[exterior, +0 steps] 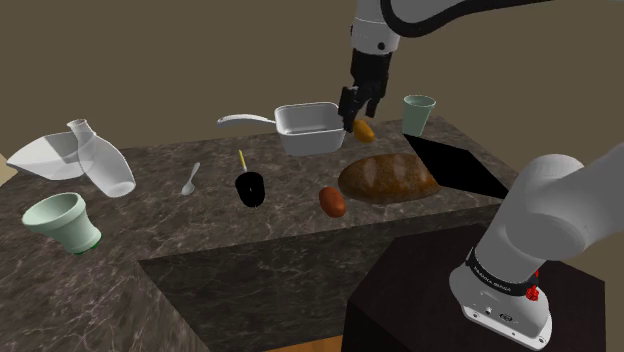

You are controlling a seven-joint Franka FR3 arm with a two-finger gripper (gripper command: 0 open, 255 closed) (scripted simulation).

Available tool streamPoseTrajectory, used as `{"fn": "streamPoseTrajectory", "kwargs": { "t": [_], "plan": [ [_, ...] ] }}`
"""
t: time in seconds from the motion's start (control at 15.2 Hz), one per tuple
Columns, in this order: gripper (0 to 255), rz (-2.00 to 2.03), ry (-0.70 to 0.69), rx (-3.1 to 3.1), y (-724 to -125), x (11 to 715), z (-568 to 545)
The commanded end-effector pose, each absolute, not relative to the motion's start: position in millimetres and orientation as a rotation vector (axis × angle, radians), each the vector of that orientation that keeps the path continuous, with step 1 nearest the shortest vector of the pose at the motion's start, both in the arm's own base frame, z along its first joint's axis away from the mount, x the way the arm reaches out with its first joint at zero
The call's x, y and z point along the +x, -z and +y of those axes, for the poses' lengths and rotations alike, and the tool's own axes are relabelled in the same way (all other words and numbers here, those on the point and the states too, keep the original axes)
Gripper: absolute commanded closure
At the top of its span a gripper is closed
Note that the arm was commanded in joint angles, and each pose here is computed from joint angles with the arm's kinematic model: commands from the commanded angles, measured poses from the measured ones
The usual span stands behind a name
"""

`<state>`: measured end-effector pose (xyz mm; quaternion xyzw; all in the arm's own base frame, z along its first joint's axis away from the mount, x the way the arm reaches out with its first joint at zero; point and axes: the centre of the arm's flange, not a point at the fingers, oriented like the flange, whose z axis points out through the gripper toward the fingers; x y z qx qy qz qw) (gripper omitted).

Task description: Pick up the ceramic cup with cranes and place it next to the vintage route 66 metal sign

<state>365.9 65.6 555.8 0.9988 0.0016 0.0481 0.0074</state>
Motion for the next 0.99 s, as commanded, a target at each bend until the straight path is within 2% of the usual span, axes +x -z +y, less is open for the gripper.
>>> {"fn": "streamPoseTrajectory", "kwargs": {
  "t": [0.0,0.92],
  "plan": [
    [0,0.002,-0.157,3.12,-542.4,381.8,81.6],
    [0,-0.02,-0.19,3.089,-450.8,509.5,179.1]
  ]
}}
